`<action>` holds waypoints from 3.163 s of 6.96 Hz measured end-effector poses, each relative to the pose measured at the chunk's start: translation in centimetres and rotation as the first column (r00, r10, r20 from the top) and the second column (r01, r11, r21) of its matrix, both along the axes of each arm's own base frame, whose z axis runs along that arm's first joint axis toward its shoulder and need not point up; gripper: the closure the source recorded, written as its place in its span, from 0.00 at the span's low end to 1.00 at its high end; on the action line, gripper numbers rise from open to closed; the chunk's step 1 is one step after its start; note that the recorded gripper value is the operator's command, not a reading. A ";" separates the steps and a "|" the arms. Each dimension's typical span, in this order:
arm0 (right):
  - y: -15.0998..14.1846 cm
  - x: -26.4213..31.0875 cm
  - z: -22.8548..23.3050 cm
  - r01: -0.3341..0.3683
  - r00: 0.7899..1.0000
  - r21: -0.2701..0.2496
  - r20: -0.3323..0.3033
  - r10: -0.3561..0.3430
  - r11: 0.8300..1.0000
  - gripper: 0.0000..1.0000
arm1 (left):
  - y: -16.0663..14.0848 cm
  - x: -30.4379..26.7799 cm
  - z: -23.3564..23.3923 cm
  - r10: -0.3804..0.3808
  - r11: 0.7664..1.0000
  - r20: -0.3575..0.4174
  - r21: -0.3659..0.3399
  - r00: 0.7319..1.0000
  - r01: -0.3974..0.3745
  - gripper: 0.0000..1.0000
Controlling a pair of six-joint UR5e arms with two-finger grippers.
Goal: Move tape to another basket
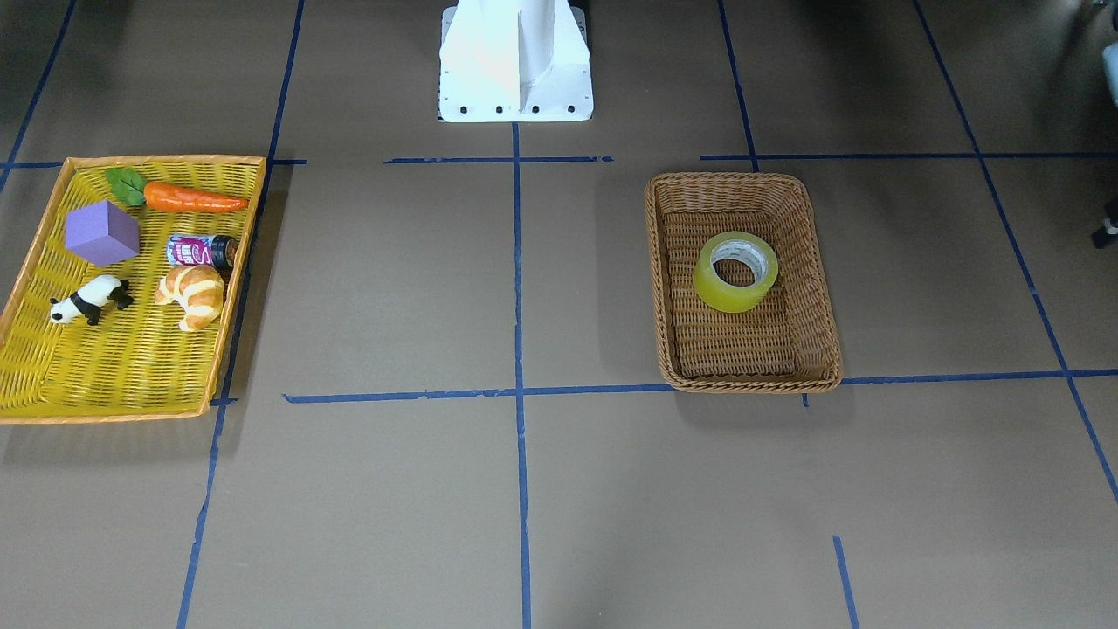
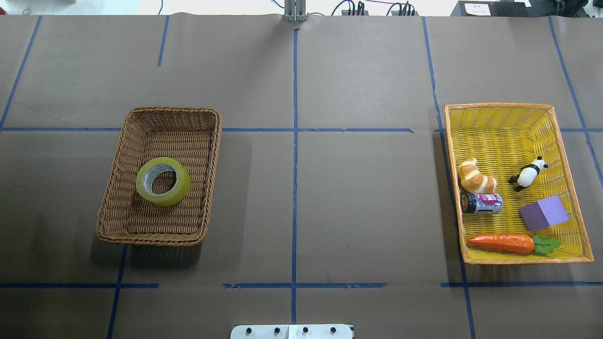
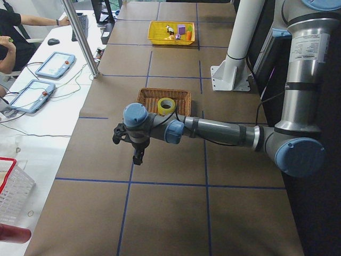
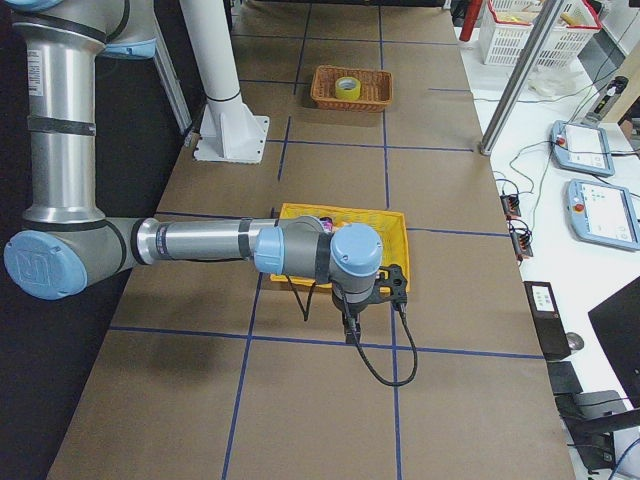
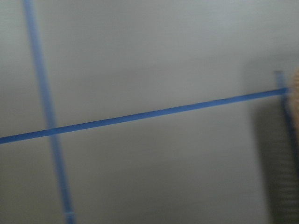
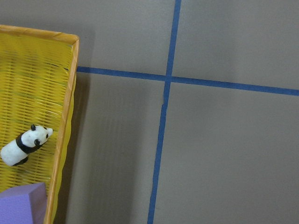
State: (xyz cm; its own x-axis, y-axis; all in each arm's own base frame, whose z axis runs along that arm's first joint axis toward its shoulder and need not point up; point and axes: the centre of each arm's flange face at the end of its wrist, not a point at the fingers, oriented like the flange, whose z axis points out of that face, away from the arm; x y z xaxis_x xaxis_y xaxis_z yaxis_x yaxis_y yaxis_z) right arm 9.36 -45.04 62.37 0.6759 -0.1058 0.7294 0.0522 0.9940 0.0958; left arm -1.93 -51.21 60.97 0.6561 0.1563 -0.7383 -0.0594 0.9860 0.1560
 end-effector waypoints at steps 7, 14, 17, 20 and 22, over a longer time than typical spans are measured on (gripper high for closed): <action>-0.1 0.1 1.8 -0.008 1.000 -0.043 -0.003 0.008 0.999 0.00 | 4.8 -5.2 5.7 -0.032 0.993 0.008 -0.114 0.999 0.033 0.00; 0.0 0.0 2.1 -0.011 1.000 -0.058 -0.003 0.011 0.998 0.00 | 5.4 -5.8 6.0 0.059 0.986 0.007 -0.156 0.998 -0.057 0.00; 0.0 0.0 2.3 -0.014 1.000 -0.068 -0.007 0.013 0.998 0.00 | 5.9 -5.8 6.5 0.054 0.992 0.010 -0.119 0.998 -0.053 0.00; 0.1 0.1 2.7 -0.021 1.000 -0.085 -0.018 0.019 0.996 0.00 | 5.9 -5.9 6.2 0.052 0.993 0.011 -0.109 0.999 -0.050 0.00; 0.3 0.2 4.0 -0.017 1.000 -0.100 -0.022 0.015 0.995 0.00 | 5.8 -5.9 6.1 0.052 0.993 0.011 -0.105 0.999 -0.051 0.00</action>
State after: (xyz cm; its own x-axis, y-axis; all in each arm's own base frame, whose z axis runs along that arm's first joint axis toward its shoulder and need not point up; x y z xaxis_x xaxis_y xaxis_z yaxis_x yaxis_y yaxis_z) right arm 9.52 -44.71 66.36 0.6922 -0.0217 0.7213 0.0372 0.9993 -0.0057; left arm -7.80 -45.36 67.04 0.6596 0.1122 -0.7432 -0.1118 0.9924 0.0506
